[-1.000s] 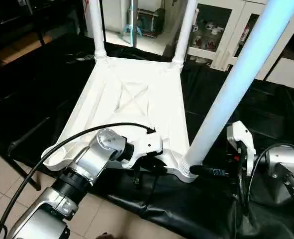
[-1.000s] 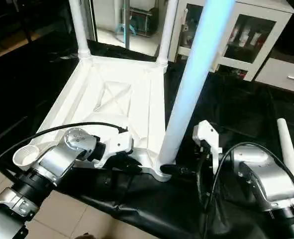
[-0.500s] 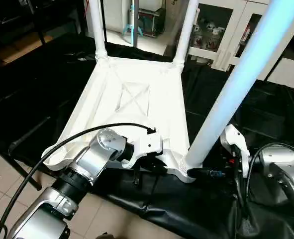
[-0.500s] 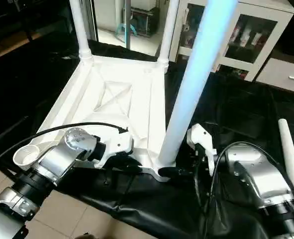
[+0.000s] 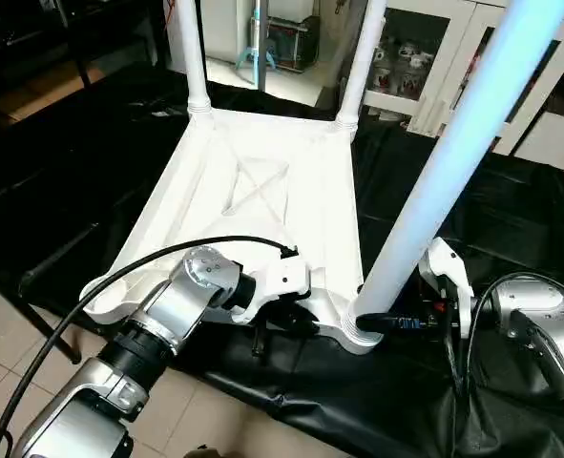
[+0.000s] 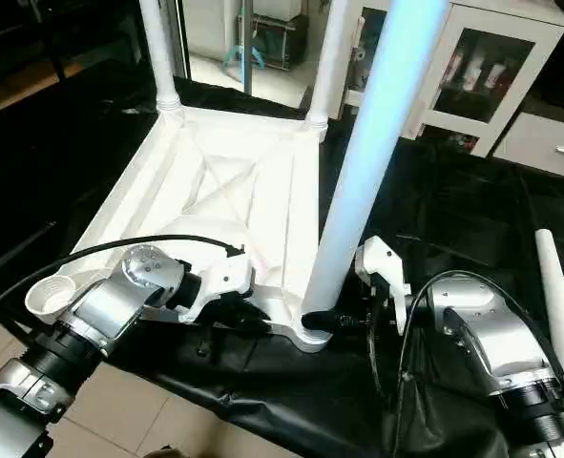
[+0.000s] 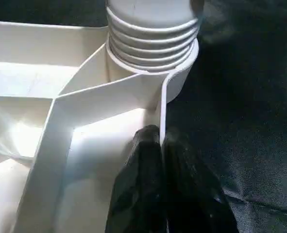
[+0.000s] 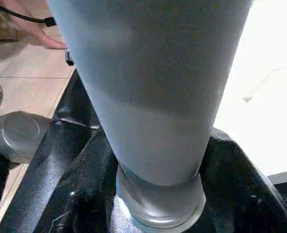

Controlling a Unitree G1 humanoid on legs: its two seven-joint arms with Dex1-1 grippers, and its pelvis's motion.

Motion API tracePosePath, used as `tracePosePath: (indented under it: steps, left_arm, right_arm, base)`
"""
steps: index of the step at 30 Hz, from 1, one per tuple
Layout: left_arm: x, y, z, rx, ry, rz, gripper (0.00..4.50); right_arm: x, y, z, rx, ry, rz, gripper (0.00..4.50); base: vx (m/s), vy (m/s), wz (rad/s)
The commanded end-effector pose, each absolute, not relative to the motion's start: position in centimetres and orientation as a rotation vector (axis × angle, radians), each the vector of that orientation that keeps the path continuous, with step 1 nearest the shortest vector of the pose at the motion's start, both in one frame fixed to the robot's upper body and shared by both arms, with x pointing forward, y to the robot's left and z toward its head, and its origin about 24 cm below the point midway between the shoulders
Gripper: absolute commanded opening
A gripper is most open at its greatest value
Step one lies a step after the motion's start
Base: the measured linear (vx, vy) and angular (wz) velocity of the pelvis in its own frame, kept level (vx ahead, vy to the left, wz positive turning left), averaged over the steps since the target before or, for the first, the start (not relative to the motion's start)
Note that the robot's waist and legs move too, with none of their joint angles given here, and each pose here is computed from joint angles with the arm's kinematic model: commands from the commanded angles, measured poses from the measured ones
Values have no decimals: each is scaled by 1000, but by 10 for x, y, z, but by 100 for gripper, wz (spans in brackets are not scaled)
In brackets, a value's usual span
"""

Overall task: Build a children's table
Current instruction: Rotate leg to tighten

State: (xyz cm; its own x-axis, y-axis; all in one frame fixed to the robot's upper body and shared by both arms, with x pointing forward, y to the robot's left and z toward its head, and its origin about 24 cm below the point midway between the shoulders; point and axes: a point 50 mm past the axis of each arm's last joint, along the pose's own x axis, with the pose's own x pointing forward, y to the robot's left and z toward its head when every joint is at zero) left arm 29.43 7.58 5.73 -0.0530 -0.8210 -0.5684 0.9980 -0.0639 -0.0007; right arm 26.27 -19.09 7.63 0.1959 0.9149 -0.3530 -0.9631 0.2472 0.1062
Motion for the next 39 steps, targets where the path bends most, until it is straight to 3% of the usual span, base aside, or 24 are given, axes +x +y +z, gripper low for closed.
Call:
tracePosePath:
  steps: [1,6,7,8,11,14,17,20,23,26,30,33,39]
  left_arm:
    - [295,66,68,481,393,-1615,0]
    - [301,65,67,436,390,-1542,0]
    - [310,62,69,401,383,-1458,0]
    - [311,61,69,398,382,-1449,0]
    - [325,53,72,375,373,-1312,0]
    - [338,39,78,340,365,-1174,0]
    - [343,31,81,319,361,-1108,0]
    - [348,9,88,312,323,-1041,0]
    - [351,0,90,331,299,-1019,0]
    - [351,0,90,333,300,-1018,0]
    - [352,6,85,341,311,-1015,0]
    - [352,10,83,339,312,-1022,0]
    - [348,18,79,314,318,-1085,0]
  right_arm:
    - [253,-185,64,-112,431,1387,202]
    - [264,-190,50,-88,426,1185,200]
    - [277,-194,40,-86,430,999,199]
    - [278,-194,39,-86,432,980,199]
    - [292,-197,24,-51,462,710,197]
    - [302,-193,14,-30,473,472,195]
    - [308,-190,9,-51,479,359,193]
    - [317,-168,2,-47,471,220,193]
    - [324,-150,4,-44,445,195,191]
    - [327,-145,8,-32,425,203,191]
    - [330,-131,22,32,333,355,191]
    - [328,-133,34,67,255,418,261]
    - [320,-156,58,139,167,539,314]
  base:
    - [0,0,0]
    - [0,0,0]
    - [0,0,0]
    - [0,0,0]
    - [0,0,0]
    - [0,0,0]
    - [0,0,0]
    - [0,0,0]
    - [0,0,0]
    - [0,0,0]
    - [0,0,0]
    - [0,0,0]
    - [0,0,0]
